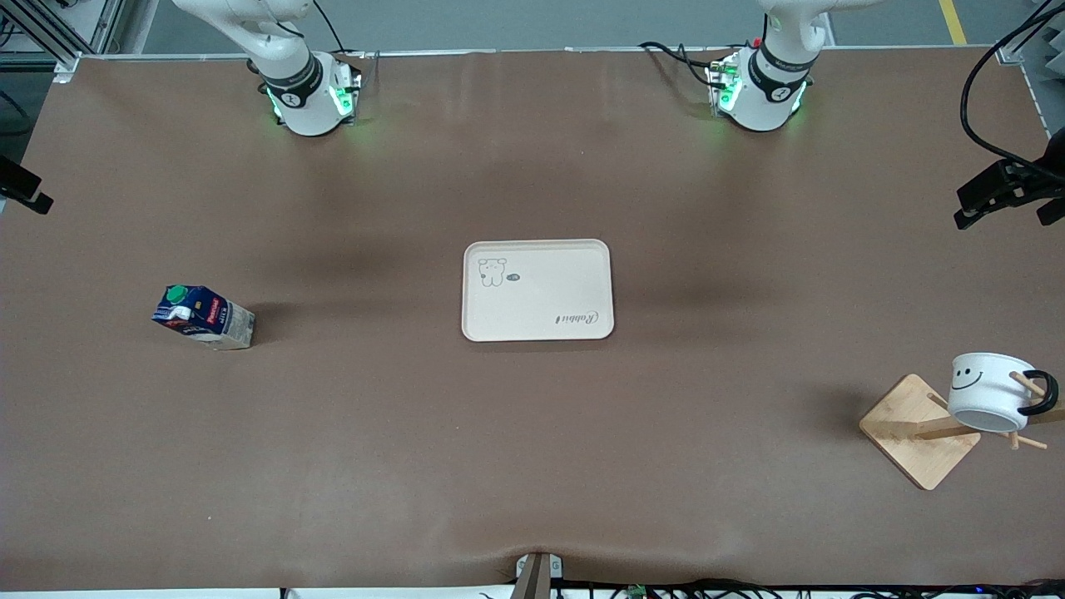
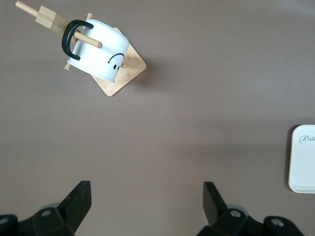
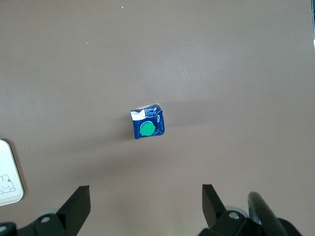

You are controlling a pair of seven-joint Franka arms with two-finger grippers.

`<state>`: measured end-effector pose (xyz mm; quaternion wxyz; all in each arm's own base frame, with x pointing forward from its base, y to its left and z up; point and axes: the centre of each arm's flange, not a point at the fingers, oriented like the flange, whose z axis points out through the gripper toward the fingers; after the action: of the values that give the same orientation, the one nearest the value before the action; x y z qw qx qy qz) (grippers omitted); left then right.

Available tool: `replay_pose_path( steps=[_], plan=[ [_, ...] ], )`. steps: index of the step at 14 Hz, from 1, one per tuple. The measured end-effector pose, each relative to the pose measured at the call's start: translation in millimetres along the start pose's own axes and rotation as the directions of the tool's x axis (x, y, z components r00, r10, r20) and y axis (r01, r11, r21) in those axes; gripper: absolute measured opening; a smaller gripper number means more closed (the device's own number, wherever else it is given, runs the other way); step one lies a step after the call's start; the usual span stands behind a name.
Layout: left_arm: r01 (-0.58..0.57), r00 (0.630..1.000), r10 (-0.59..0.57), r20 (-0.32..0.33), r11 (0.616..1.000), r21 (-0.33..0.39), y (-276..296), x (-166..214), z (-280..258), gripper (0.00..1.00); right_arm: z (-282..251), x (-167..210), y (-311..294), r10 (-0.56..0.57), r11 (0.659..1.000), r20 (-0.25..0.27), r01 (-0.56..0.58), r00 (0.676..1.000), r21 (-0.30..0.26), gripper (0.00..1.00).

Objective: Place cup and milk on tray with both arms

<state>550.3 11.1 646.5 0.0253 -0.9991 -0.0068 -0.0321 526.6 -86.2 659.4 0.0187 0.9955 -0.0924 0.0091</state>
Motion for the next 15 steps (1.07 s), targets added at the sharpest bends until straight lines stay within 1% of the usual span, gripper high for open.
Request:
replay_pose_path(
  steps=[8, 12, 15],
  plan=[
    [0.007, 1.0, -0.007, 0.0, 1.0, 0.0, -4, 0, 0, 1.0, 0, 0, 2, 0.003, 1.0, 0.0, -0.003, 1.0, 0.0, 1.0],
    [0.069, 0.997, -0.069, -0.027, 0.998, -0.001, -35, 3, 4, 1.0, 0, 0, 2, 0.003, 1.0, 0.0, -0.003, 1.0, 0.0, 1.0],
    [0.13, 0.99, -0.132, -0.052, 0.991, -0.04, -52, 6, 17, 1.0, 0, 0, 1, 0.002, 1.0, 0.0, -0.002, 1.0, 0.0, 1.0]
  ],
)
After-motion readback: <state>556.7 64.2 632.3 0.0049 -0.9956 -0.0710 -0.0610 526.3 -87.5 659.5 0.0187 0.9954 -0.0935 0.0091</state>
